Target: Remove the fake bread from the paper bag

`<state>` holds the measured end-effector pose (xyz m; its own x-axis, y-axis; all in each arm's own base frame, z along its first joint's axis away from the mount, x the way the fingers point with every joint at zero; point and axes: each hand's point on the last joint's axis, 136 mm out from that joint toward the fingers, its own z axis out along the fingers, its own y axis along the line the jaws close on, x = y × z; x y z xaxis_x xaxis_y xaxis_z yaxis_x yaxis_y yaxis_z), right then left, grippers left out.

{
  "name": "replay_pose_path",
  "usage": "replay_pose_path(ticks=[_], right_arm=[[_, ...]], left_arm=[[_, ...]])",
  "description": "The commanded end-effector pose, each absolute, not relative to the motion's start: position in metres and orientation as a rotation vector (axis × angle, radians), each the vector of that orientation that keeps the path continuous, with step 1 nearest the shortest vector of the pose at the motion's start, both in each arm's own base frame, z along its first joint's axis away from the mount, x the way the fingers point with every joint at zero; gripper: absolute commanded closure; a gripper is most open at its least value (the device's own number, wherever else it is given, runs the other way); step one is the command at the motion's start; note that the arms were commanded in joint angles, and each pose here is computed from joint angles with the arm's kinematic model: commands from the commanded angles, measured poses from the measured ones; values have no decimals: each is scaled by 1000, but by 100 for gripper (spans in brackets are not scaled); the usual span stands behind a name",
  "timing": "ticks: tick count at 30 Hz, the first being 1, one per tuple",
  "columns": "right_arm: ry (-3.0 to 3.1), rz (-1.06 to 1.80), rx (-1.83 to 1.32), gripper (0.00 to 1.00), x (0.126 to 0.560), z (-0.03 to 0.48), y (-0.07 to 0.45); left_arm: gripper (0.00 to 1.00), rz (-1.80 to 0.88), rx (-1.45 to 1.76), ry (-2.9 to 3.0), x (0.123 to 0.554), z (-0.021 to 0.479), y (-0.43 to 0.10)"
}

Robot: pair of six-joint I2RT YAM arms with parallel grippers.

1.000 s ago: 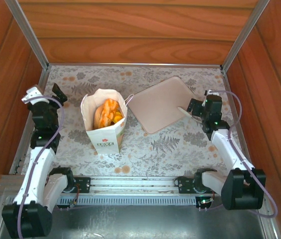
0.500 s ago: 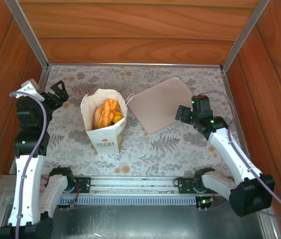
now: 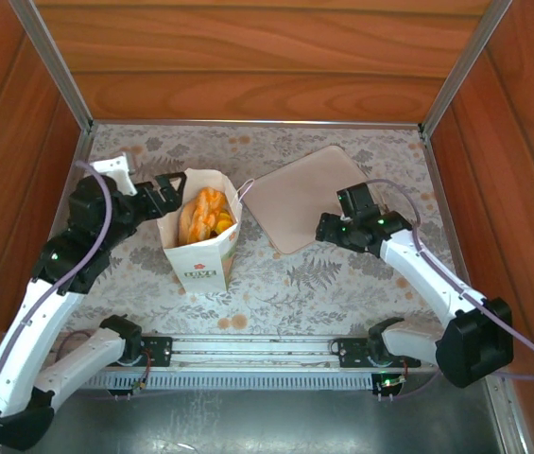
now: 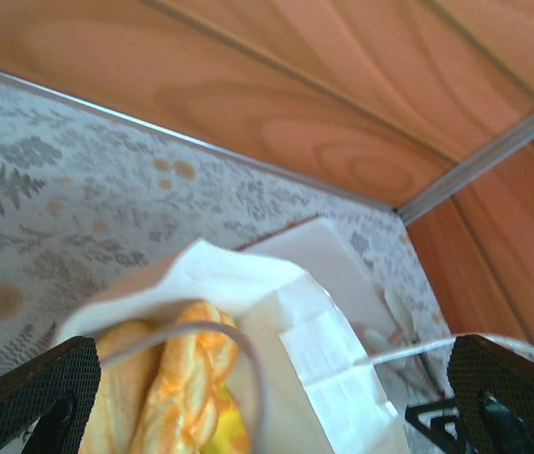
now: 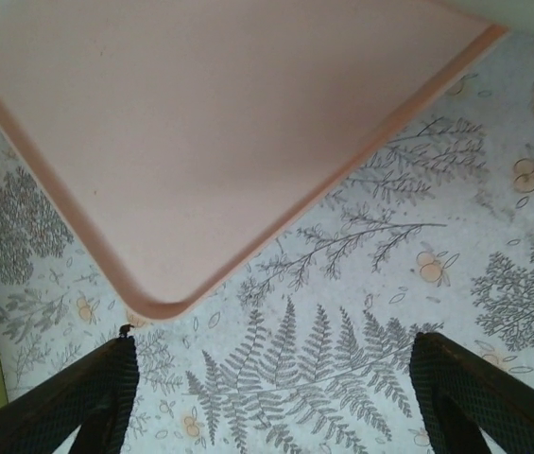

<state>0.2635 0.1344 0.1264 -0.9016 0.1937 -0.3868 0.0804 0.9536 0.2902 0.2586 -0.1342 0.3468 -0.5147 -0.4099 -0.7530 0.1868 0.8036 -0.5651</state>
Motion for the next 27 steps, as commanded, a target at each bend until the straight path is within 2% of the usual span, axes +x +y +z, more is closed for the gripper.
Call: replay_pose_path(ticks=[1,7,14,27], right_arm=[[2725,418,199,24,258,130,145],[2745,477,150,28,249,123,160],[2753,493,132,28,246,117,167],[2744,508,119,29,254,116,175]], left_arm=[[0,-631,-175,2070,251,333,-132],[0,-567,-214,2093,231,335,-120],[0,-439,-261,2090,230,339,-98],[0,-344,-296,2344,219,285,-100]])
